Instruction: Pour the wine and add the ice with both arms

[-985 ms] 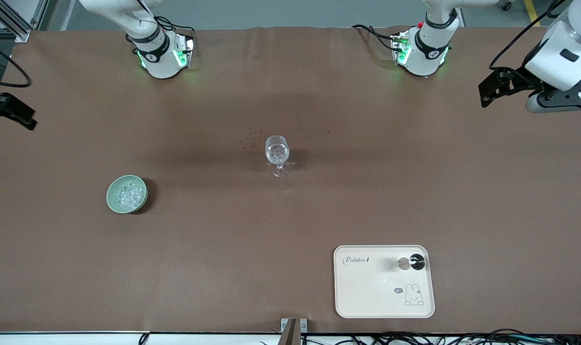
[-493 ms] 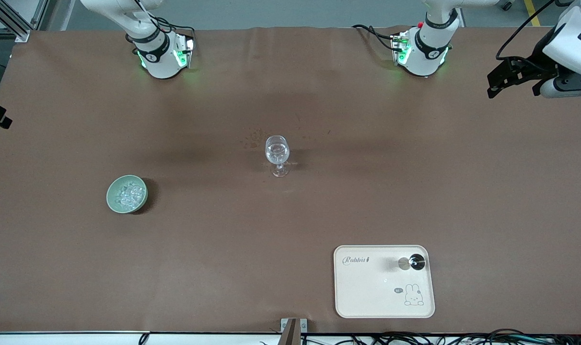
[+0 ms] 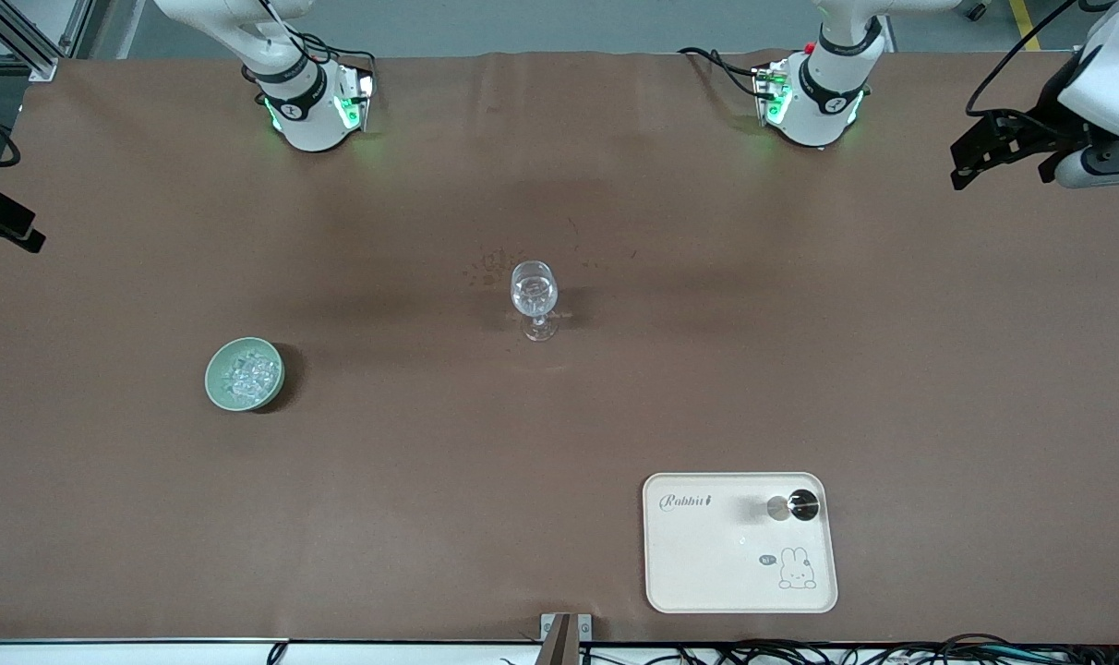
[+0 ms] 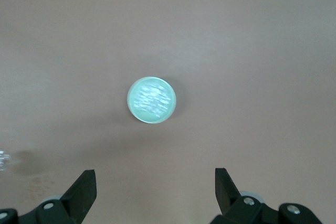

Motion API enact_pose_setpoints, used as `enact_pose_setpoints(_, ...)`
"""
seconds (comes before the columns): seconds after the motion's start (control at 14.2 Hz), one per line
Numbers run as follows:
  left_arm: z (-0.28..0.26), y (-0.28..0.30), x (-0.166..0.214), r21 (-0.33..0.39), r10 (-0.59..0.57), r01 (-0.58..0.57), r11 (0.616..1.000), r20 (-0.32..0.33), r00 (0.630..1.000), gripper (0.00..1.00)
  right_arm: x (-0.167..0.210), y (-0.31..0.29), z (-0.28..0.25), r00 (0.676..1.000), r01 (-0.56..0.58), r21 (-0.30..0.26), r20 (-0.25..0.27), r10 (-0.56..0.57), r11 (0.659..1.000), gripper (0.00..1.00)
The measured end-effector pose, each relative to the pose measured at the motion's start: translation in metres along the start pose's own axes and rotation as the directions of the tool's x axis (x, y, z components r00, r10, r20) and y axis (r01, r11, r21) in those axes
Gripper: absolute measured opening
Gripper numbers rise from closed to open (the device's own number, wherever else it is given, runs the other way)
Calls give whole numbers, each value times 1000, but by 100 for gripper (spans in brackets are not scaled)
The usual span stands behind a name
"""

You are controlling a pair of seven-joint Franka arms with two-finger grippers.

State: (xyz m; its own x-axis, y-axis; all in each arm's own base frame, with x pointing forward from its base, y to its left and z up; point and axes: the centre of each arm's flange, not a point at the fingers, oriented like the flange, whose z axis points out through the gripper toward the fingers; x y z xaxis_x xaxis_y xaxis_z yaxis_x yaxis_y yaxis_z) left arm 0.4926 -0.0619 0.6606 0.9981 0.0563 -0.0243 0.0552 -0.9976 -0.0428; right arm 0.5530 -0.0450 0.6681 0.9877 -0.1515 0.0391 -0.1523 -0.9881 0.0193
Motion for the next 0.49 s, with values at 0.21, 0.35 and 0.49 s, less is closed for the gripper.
enact_pose_setpoints(0.21, 1, -6, 2, -1, -12, 12, 1000, 1, 1000, 100, 0, -8, -1, 1000, 5, 25, -7, -5, 1000, 100)
enact_pose_setpoints(0.35, 3, -7, 3, -1, -14, 14, 1000, 4, 1000, 100, 0, -8, 0, 1000, 5, 27, -1, -5, 1000, 100)
enact_pose_setpoints(0.49, 4, -7, 4, -1, -15, 15, 1000, 6, 1000, 100, -3, -8, 2, 1000, 4, 26, 24, -4, 1000, 100)
